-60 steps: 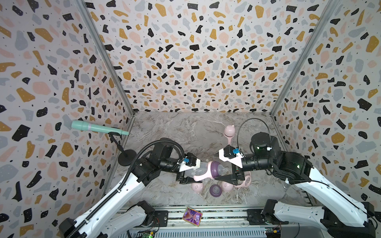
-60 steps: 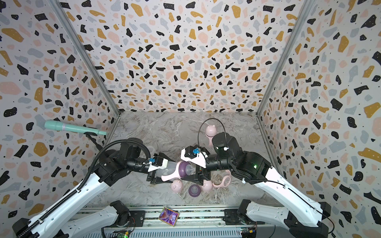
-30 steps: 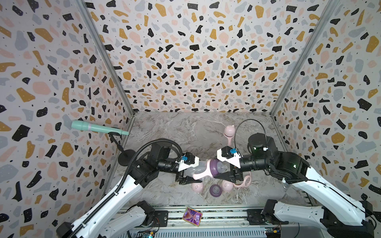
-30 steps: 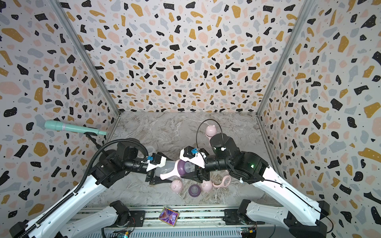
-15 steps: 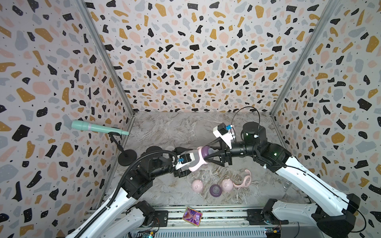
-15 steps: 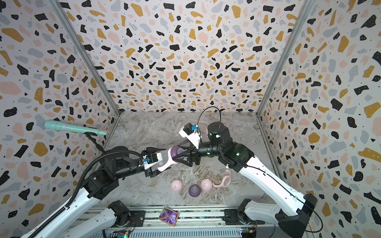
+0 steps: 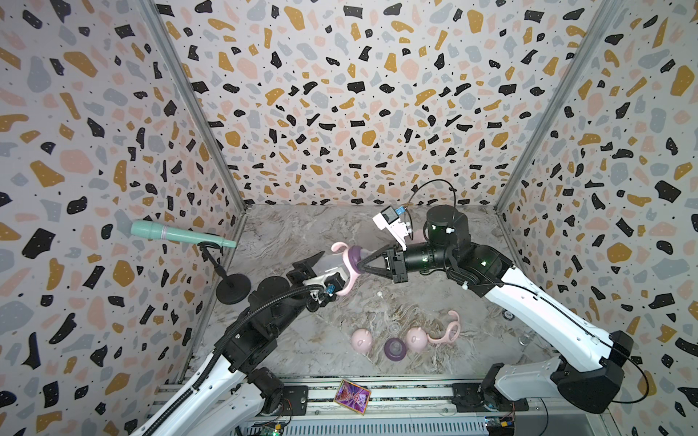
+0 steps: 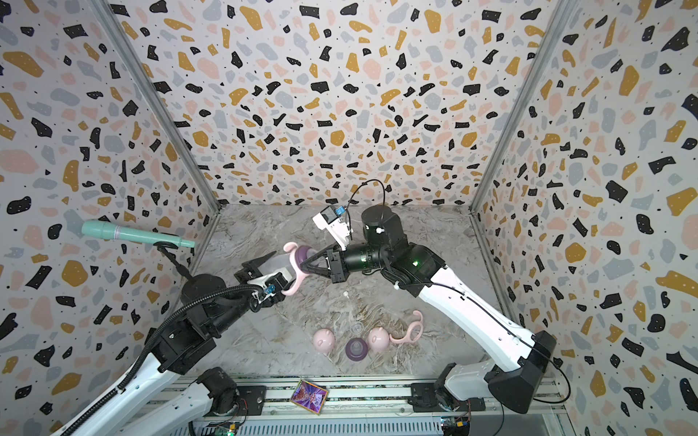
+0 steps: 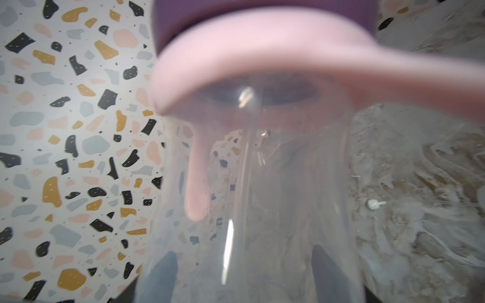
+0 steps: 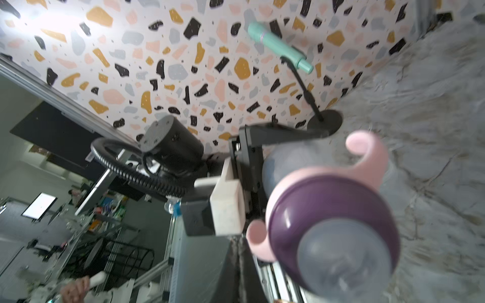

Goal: Assemble the baby bottles
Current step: Screw the nipple onto the baby bottle, then place the baby bottle at the center of the board.

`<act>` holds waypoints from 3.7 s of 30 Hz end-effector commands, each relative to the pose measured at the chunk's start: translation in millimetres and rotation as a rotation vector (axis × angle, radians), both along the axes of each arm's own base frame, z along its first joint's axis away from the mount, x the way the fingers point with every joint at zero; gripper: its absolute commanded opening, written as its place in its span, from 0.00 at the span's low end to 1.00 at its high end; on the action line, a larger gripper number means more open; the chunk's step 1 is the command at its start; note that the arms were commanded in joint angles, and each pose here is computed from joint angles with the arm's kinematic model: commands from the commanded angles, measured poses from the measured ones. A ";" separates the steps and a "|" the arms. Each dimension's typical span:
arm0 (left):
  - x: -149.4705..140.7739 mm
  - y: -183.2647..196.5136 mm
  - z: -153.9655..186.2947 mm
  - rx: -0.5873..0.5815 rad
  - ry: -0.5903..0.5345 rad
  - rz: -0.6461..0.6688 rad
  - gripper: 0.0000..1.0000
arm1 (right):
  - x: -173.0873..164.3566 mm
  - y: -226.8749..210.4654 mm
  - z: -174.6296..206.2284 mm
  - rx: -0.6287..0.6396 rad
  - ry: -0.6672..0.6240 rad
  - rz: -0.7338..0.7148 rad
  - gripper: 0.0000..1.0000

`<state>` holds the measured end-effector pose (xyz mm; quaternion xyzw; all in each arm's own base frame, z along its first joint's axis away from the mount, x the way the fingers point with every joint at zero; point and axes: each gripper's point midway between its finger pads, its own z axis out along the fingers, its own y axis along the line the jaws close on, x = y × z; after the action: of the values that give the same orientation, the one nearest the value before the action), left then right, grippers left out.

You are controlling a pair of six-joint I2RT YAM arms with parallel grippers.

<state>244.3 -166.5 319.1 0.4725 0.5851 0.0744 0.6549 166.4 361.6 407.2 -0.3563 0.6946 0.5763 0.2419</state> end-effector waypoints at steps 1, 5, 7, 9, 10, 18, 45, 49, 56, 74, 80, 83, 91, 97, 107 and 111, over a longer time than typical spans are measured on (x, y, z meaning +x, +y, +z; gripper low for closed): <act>4.9 19.1 36.6 -0.064 -0.127 0.102 0.00 | 0.8 -18.0 11.2 -0.058 -0.066 -0.028 0.27; -8.5 -5.3 28.8 -0.111 -0.013 -0.049 0.00 | 11.3 -41.1 16.9 -0.141 -0.348 -0.115 0.74; -17.0 -20.8 23.2 -0.133 0.064 -0.144 0.00 | 8.9 -49.9 20.5 -0.144 -0.444 -0.122 0.84; -28.5 -38.4 17.7 -0.155 0.146 -0.256 0.00 | 7.8 -57.3 21.1 -0.155 -0.517 -0.130 0.91; -36.2 -48.7 14.1 -0.167 0.194 -0.326 0.00 | 6.1 -59.9 19.5 -0.162 -0.547 -0.124 0.93; -100.3 -102.3 20.0 -0.220 0.468 -0.853 0.00 | -29.2 -68.0 18.2 -0.085 -0.783 0.034 1.00; -125.5 -117.3 40.0 -0.273 0.624 -1.118 0.35 | -59.2 -65.5 14.7 0.002 -0.803 0.130 0.40; -122.4 -115.4 39.2 -0.281 0.606 -1.078 0.65 | -55.0 -64.3 21.1 0.021 -0.796 0.099 0.31; -84.3 -106.2 36.9 -0.369 0.531 -0.778 1.00 | -21.6 -76.2 29.7 -0.020 -0.742 -0.022 0.18; -23.8 -1.7 15.4 -0.603 0.308 -0.036 1.00 | 111.8 -82.0 -55.2 -0.535 -0.516 -0.355 0.05; -29.4 12.7 23.9 -0.664 0.299 0.005 1.00 | 152.1 -65.6 -102.2 -0.656 -0.408 -0.330 0.05; -35.0 13.5 23.5 -0.675 0.306 -0.011 1.00 | 175.8 -64.2 -123.4 -0.716 -0.368 -0.347 0.04; -45.3 18.4 17.8 -0.699 0.325 -0.023 1.00 | 215.7 -56.7 -177.8 -0.815 -0.284 -0.359 0.03; -44.0 19.4 9.6 -0.697 0.337 -0.008 1.00 | 231.3 -44.5 -208.7 -0.813 -0.278 -0.312 0.03; -43.0 17.7 1.2 -0.684 0.355 -0.004 1.00 | 239.4 -50.6 -240.9 -0.866 -0.270 -0.268 0.05; -41.9 16.5 -1.7 -0.678 0.363 -0.002 1.00 | 241.6 -53.1 -247.2 -0.871 -0.276 -0.272 0.09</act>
<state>201.9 -148.9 318.7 0.2376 0.6828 -0.2044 0.6599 402.7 307.5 146.7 -0.3973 0.8828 0.1374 0.2098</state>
